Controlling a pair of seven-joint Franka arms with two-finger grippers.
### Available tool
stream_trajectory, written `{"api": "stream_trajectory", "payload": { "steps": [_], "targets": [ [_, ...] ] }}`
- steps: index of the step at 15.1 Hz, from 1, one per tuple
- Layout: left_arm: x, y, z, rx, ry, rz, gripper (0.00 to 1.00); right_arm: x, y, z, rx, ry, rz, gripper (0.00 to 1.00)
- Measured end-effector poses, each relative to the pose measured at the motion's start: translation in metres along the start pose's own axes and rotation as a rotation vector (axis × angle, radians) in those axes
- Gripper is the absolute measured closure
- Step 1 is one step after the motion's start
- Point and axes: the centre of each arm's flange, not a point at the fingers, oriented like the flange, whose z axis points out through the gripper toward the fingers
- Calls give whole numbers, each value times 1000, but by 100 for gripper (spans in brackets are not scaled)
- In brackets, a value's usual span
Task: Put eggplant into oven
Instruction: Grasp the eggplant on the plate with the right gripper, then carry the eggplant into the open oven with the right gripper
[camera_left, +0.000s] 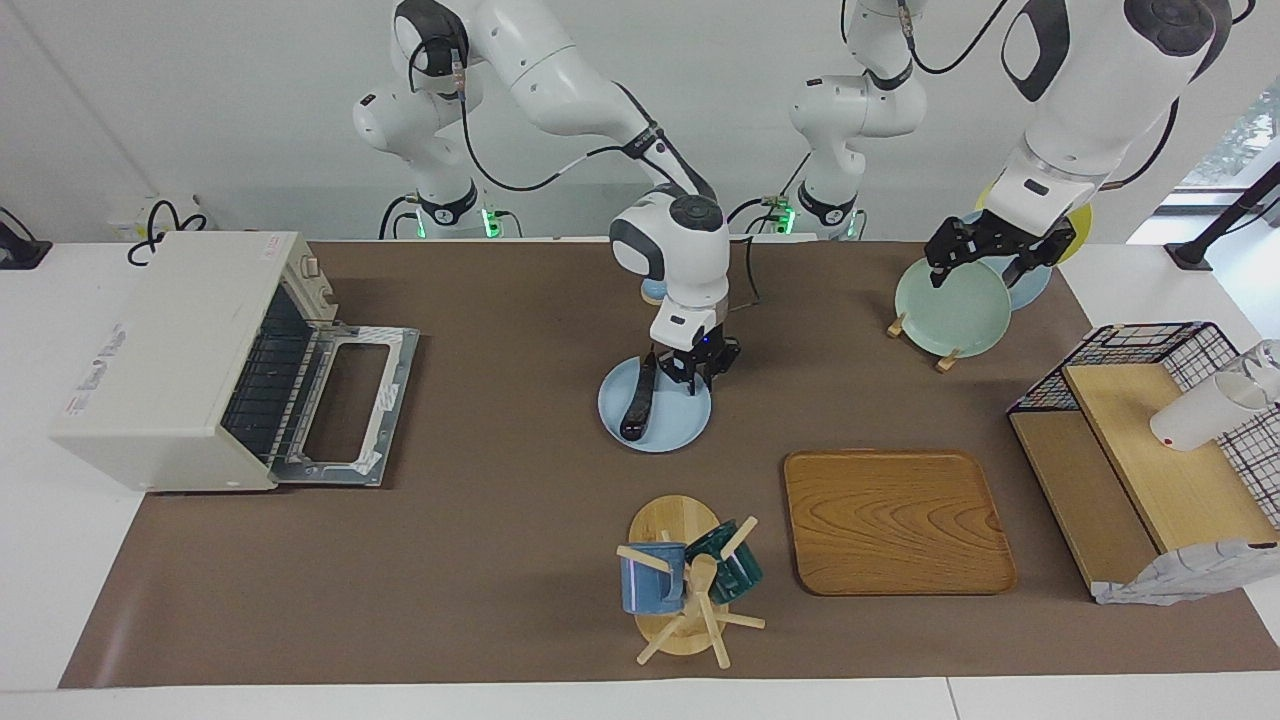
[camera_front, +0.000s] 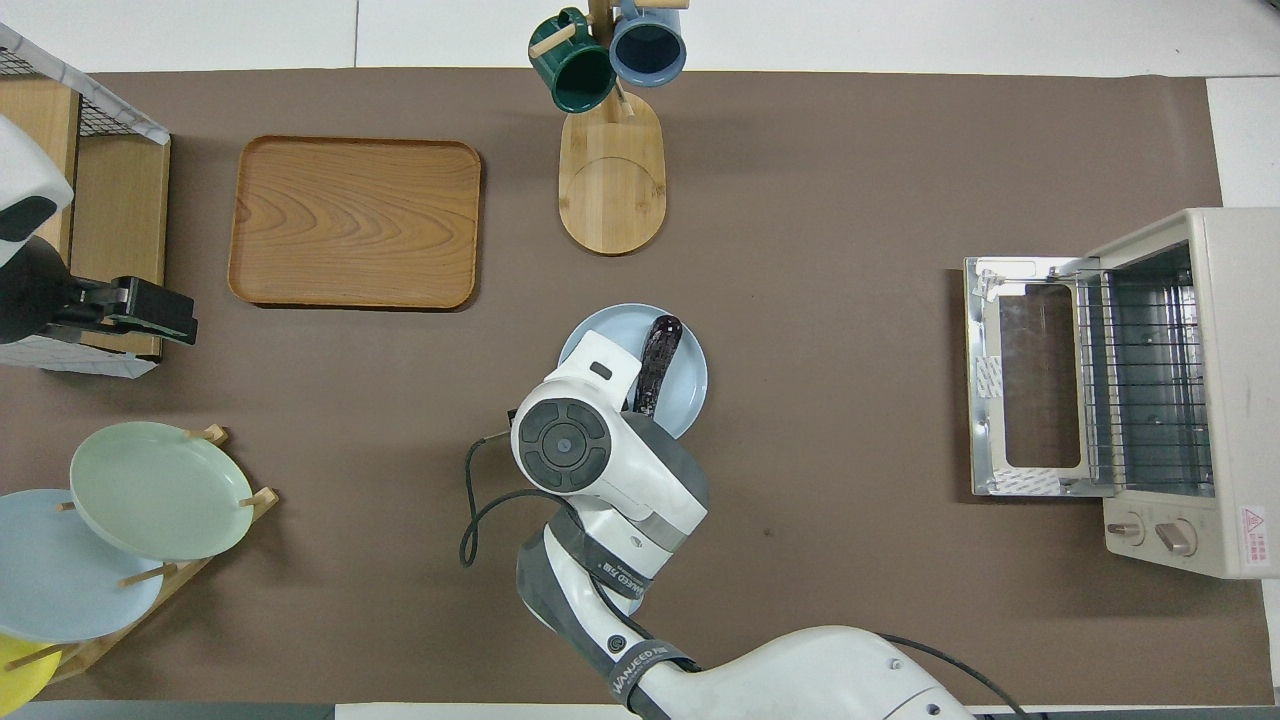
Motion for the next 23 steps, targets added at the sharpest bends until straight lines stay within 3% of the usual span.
{"api": "stream_trajectory", "payload": {
  "steps": [2,6,8,12,17,23],
  "targets": [
    [0,-2,2,0,-6,-4,0,1,1,-9,-21,7,-52,94],
    [0,5,2,-1,-5,4,0,11,7,-40,-191,-48,-128,97],
    [0,8,2,-4,-3,4,0,26,24,-69,-234,-54,-98,97],
    [1,14,1,-28,3,-15,0,65,151,-122,-289,-101,16,97],
    [0,16,1,-29,2,-12,0,48,291,-130,-335,-243,105,97],
    [0,16,1,-29,2,-12,0,31,421,-147,-306,-316,72,97]
  ]
}}
